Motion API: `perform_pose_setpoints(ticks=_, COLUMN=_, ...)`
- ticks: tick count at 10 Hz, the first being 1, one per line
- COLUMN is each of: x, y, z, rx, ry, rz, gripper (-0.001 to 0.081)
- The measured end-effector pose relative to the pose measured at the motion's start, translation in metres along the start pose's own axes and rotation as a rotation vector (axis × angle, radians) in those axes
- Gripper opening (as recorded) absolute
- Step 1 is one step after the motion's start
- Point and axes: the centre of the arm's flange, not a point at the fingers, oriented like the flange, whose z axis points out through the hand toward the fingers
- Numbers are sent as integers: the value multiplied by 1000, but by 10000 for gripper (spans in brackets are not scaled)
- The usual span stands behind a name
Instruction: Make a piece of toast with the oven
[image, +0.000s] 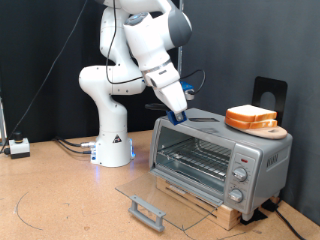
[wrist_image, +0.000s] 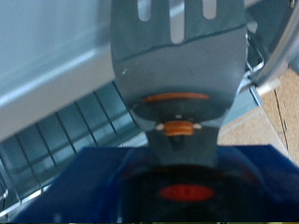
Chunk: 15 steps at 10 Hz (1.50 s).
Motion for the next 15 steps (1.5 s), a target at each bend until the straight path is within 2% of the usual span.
perform_pose_setpoints(ticks=9, x=22, y=-25, z=13, rx=8, ry=5, rz=-4, gripper=396)
perform_pose_setpoints(ticks=15, x=29, y=-28, z=9, rx=17, ry=29, rz=3, gripper=396)
